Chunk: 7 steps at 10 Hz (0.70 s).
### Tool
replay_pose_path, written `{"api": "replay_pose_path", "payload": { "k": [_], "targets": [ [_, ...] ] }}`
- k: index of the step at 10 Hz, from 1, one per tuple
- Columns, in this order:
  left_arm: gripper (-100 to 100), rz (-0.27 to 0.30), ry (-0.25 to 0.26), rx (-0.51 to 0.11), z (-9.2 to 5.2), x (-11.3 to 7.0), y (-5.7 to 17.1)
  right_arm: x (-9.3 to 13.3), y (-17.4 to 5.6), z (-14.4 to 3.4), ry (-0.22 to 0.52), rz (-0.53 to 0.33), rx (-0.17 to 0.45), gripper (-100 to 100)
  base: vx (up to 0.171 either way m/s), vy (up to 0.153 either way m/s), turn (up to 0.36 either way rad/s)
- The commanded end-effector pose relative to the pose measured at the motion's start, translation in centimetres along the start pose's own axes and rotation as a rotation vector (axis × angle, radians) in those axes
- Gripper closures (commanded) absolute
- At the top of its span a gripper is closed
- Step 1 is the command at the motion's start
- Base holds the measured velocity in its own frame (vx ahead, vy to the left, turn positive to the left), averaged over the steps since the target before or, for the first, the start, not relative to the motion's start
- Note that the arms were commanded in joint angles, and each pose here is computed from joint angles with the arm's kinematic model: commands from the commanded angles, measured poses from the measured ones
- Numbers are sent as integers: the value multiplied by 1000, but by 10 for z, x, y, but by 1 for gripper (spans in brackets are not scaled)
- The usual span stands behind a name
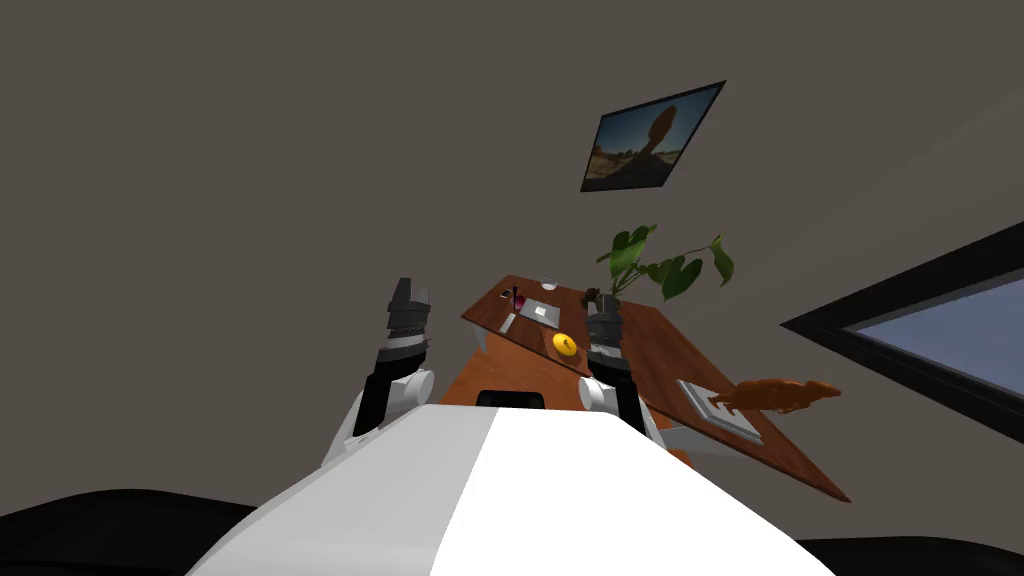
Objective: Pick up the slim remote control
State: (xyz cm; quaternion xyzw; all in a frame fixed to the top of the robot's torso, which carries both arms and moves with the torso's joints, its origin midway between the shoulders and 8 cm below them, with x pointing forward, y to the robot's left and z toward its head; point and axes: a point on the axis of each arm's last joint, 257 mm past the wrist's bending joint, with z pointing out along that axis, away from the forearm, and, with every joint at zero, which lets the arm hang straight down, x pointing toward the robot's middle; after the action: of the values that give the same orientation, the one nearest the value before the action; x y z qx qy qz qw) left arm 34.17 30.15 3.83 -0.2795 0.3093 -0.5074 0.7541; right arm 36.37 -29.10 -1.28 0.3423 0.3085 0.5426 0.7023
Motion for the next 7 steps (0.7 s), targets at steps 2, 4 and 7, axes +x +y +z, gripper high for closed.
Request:
{"api": "replay_pose_path", "payload": {
  "k": [2, 4, 7],
  "targets": [
    [0, 0, 0, 0, 0, 0, 0, 16, 0, 2, 78, -50, -1, -100, -4, 3, 132],
    [0, 0, 0, 0, 0, 0, 0, 35, 0, 2, 157, -110, -3, -100, -9, -1, 200],
    [0, 0, 0, 0, 0, 0, 0, 66, -4, -1, 281, -212, -6, -100, -14, -5, 284]
  ]
}}
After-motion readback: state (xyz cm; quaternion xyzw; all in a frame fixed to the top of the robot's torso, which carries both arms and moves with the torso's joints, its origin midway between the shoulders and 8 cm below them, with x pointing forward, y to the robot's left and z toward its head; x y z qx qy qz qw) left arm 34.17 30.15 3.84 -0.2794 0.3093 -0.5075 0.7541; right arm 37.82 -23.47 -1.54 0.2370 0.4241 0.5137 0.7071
